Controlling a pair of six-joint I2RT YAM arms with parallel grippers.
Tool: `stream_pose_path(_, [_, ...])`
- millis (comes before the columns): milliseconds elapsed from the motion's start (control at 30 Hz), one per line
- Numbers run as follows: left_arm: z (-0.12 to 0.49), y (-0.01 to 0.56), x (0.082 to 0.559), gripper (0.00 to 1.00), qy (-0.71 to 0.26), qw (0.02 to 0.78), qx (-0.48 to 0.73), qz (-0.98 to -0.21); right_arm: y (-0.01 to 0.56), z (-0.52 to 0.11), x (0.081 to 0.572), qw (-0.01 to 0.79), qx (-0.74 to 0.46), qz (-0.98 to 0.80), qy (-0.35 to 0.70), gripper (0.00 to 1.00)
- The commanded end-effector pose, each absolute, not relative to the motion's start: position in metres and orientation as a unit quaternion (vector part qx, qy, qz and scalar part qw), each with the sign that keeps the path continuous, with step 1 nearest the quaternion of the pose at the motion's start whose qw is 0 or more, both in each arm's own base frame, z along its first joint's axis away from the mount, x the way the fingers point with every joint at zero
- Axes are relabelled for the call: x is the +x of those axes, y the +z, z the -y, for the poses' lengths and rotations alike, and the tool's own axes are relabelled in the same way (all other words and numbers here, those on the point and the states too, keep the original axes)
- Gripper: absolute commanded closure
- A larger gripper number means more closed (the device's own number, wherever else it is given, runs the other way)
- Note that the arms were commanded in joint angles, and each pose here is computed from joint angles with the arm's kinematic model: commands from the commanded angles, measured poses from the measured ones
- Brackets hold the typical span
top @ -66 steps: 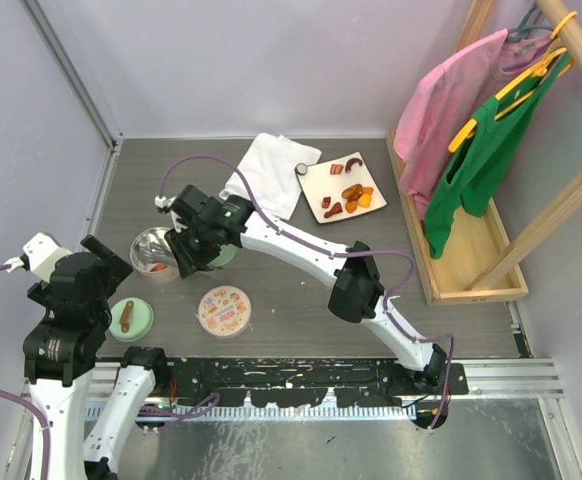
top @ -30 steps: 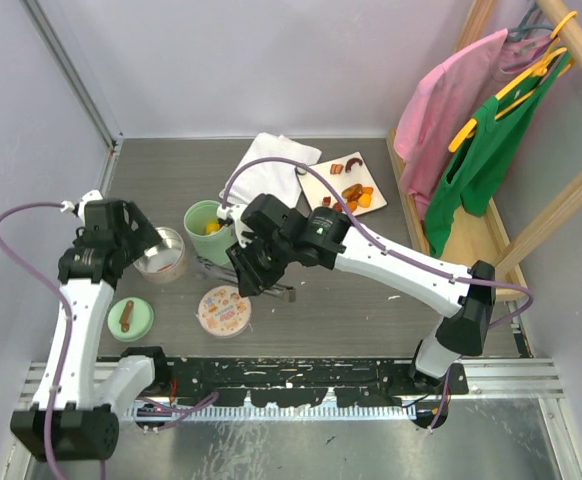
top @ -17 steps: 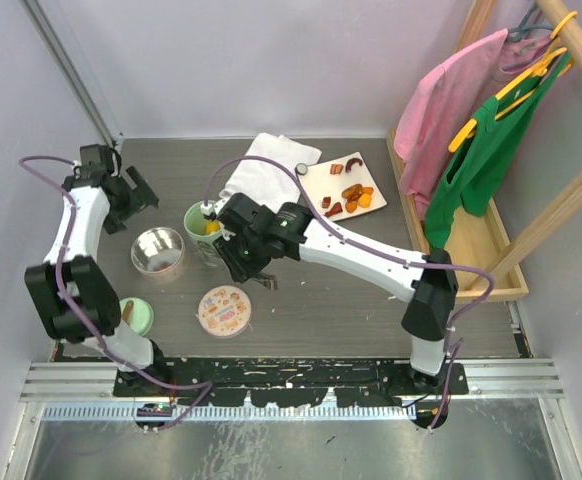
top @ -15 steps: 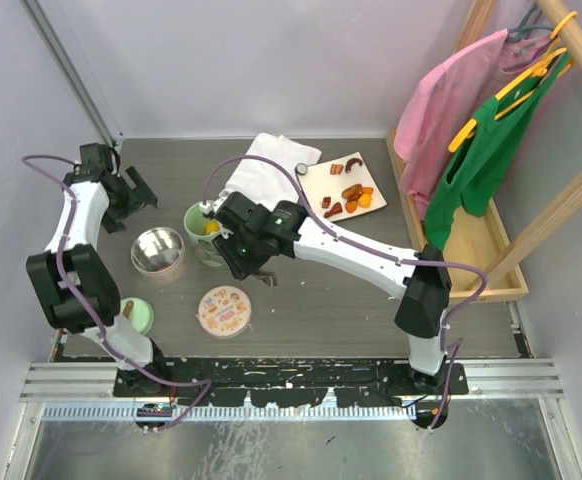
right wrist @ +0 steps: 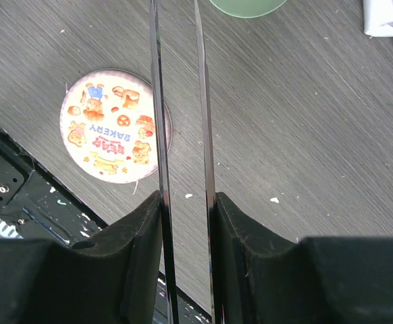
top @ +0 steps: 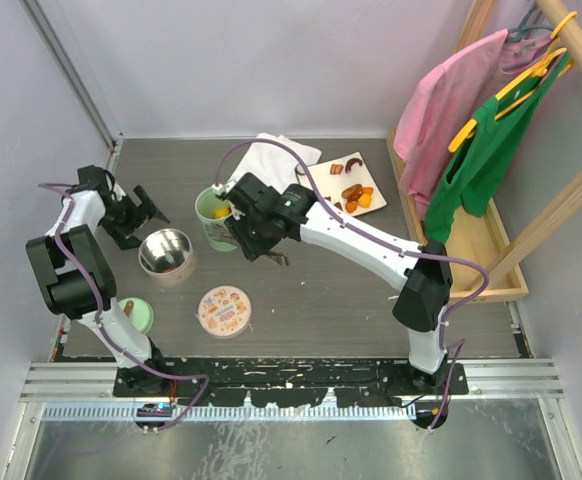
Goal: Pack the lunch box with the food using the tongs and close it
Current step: Move the packing box to the center of the board, then pick up the fake food from the plate.
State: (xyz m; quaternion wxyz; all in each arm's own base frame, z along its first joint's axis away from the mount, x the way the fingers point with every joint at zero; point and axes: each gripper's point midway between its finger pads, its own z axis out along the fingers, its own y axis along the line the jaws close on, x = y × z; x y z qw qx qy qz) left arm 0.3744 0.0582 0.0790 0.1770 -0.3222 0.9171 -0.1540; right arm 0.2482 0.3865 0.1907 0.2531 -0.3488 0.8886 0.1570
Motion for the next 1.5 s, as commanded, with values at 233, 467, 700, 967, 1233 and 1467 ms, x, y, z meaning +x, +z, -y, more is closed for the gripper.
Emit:
stream_pose_path(233, [0.007, 0.1, 0.35, 0.02, -0.32, 0.151, -0.251, -0.901, 0.267, -0.363, 0.218, 0.305, -0.349, -0.849, 0.254, 0.59])
stream_pose_path(467, [0.037, 0.098, 0.313, 0.02, -0.341, 0.124, -0.225, -0.905, 0.291, -0.31, 0.219, 0.359, -0.288, -0.855, 0.237, 0.58])
stream_pose_path(700, [0.008, 0.116, 0.297, 0.02, -0.23, 0.177, -0.244, -0.925, 0.279, -0.245, 0.251, 0.371, -0.199, -0.889, 0.179, 0.57])
stream_pose_path(967, [-0.018, 0.162, 0.279, 0.02, -0.141, 0.304, -0.29, -0.897, 0.259, -0.208, 0.278, 0.367, -0.146, -0.911, 0.114, 0.52])
stream_pose_path(1233, [-0.04, 0.183, 0.245, 0.02, -0.057, 0.365, -0.295, -0.881, 0.236, -0.193, 0.32, 0.348, -0.129, -0.926, 0.069, 0.51])
stream_pose_path(1467, [-0.039, 0.173, 0.227, 0.02, -0.048, 0.365, -0.312, -0.876, 0.232, -0.199, 0.37, 0.354, -0.117, -0.925, 0.068, 0.51])
